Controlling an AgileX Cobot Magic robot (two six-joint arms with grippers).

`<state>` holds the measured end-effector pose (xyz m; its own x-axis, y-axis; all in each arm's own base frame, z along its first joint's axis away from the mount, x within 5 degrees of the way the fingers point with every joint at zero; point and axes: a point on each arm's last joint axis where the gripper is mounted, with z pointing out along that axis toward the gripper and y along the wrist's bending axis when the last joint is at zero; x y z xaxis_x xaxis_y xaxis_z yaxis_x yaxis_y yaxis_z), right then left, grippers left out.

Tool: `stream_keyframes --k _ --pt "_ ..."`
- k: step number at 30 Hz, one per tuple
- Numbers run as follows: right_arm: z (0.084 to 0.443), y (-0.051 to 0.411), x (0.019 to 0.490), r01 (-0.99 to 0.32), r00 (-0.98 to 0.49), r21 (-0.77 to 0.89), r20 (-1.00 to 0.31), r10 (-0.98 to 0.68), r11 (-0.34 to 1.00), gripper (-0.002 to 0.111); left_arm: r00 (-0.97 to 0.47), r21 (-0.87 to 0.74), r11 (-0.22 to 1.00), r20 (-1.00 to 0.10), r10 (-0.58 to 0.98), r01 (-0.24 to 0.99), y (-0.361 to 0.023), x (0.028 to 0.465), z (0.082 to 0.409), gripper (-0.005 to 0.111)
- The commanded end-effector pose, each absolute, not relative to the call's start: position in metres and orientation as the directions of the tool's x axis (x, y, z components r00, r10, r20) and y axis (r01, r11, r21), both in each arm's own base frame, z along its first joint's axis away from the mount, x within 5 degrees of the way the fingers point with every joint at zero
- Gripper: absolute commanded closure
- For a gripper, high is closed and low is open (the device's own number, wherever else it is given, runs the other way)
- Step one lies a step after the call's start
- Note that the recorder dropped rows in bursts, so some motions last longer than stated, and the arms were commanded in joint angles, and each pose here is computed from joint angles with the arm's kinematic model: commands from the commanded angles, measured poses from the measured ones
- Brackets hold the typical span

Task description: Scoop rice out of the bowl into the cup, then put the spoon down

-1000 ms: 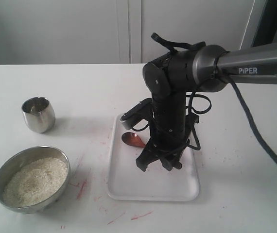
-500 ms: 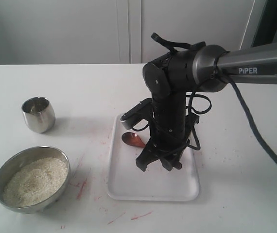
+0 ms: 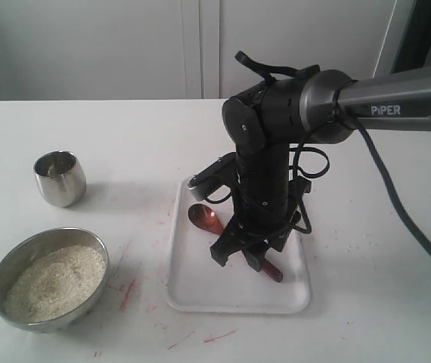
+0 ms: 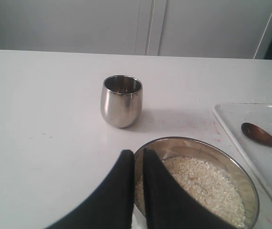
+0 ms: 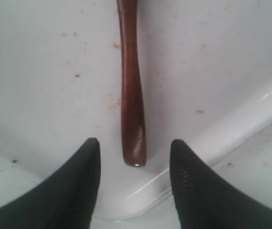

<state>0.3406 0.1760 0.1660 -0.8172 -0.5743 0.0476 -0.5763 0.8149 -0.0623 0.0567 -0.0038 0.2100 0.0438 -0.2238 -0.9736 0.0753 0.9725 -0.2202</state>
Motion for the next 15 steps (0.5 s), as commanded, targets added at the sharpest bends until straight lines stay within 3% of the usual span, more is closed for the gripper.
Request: stream_keyframes --k 1,3,6,10,15 --pt "0.165 0.173 0.340 -0.564 -0.826 -0.062 0.053 -0.561 0.824 0.064 0.047 -0.231 0.970 -0.971 -0.235 0.080 -0.004 0.056 0.211 0.092" --pt "0.165 0.173 0.340 -0.564 -0.826 -0.062 0.053 -0.561 0.824 0.065 0.047 -0.231 0.970 -0.971 -0.235 0.080 -0.004 0.056 0.211 0.092" --pt "0.167 0.173 0.340 -0.566 -0.825 -0.068 0.049 -0.564 0.822 0.078 0.047 -0.231 0.970 -0.971 -0.235 0.080 -0.004 0.056 0.211 0.092" --pt "0.180 0.173 0.340 -0.564 -0.825 -0.073 -0.003 -0.565 0.823 0.108 0.047 -0.231 0.970 -0.971 -0.235 0.080 -0.004 0.056 0.211 0.092" --pt "0.213 0.172 0.338 -0.548 -0.812 -0.087 -0.185 -0.554 0.832 0.108 0.047 -0.231 0.970 -0.971 -0.235 0.080 -0.004 0.056 0.211 0.092"
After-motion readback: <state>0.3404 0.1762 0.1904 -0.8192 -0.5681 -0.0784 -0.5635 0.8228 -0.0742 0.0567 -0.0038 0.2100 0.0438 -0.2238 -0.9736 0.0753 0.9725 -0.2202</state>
